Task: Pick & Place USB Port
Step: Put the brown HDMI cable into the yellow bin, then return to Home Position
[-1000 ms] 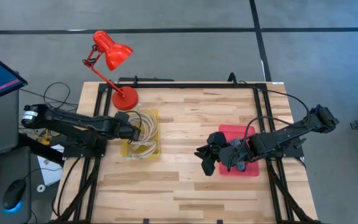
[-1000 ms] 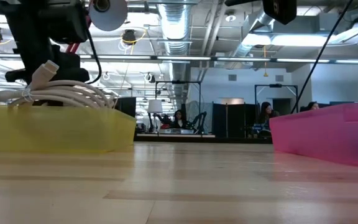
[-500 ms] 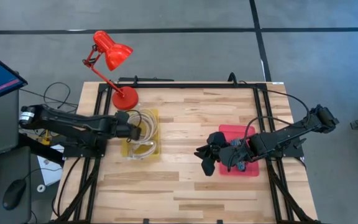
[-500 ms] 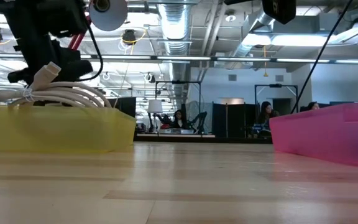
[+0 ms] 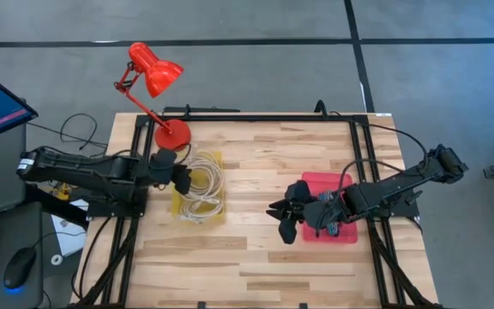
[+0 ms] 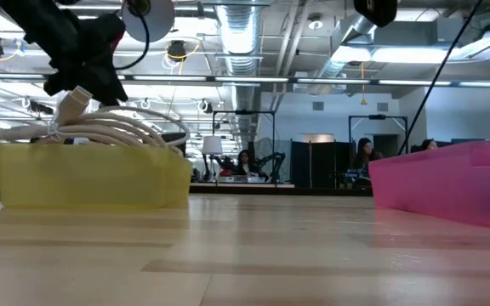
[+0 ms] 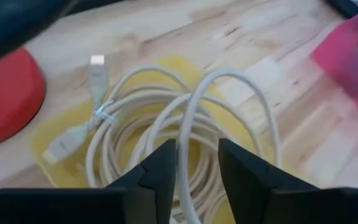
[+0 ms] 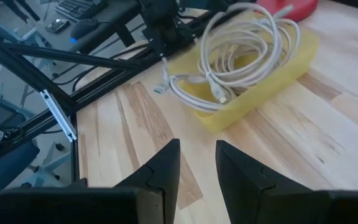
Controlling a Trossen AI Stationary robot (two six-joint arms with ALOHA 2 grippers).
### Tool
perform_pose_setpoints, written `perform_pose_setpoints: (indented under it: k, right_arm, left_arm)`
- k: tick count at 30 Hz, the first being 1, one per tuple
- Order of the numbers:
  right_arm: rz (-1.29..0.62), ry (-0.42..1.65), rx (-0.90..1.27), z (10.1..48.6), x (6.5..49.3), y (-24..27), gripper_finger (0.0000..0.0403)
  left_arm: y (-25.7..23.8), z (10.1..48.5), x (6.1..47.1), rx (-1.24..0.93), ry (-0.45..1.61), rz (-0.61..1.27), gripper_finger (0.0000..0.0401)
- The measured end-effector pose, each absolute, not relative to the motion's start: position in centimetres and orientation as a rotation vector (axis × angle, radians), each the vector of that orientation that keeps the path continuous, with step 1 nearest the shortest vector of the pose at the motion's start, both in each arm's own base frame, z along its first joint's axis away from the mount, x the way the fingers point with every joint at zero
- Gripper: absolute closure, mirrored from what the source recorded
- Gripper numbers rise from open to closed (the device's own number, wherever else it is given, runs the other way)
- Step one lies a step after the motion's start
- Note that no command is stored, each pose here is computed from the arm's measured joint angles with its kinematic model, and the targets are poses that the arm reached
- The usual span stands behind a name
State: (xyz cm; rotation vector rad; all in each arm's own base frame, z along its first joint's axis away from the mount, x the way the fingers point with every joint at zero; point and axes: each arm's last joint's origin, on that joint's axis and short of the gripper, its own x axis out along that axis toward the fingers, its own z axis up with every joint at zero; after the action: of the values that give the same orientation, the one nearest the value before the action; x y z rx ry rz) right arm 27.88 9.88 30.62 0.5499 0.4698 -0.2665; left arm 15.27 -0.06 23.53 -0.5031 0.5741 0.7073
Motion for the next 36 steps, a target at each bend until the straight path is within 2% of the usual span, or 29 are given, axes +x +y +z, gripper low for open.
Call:
perform_pose_setpoints:
  k: [10,16,25,30,36]
  right_arm:
    - [-0.26,0.448,0.531,30.8,28.1,9.6,0.0308]
    - [-0.253,0.435,0.536,31.0,28.2,9.6,0.0308]
    - [-0.179,0.314,0.444,32.3,28.8,9.7,0.0309]
    - [-0.177,0.276,0.423,33.1,28.6,9.2,0.0329]
    - [-0.162,0.228,0.299,35.3,26.6,7.9,0.0374]
  left_arm:
    - [0.0,24.6,14.2,-0.497,0.52,0.66,0.0286]
    - [-0.3,25.0,14.5,-0.484,0.537,0.506,0.0294]
    - [-0.9,26.7,15.7,-0.405,0.393,0.311,0.0328]
    - [-1.4,27.4,16.0,-0.35,0.334,0.232,0.0353]
    - [-1.5,28.2,15.8,-0.322,0.274,0.198,0.0383]
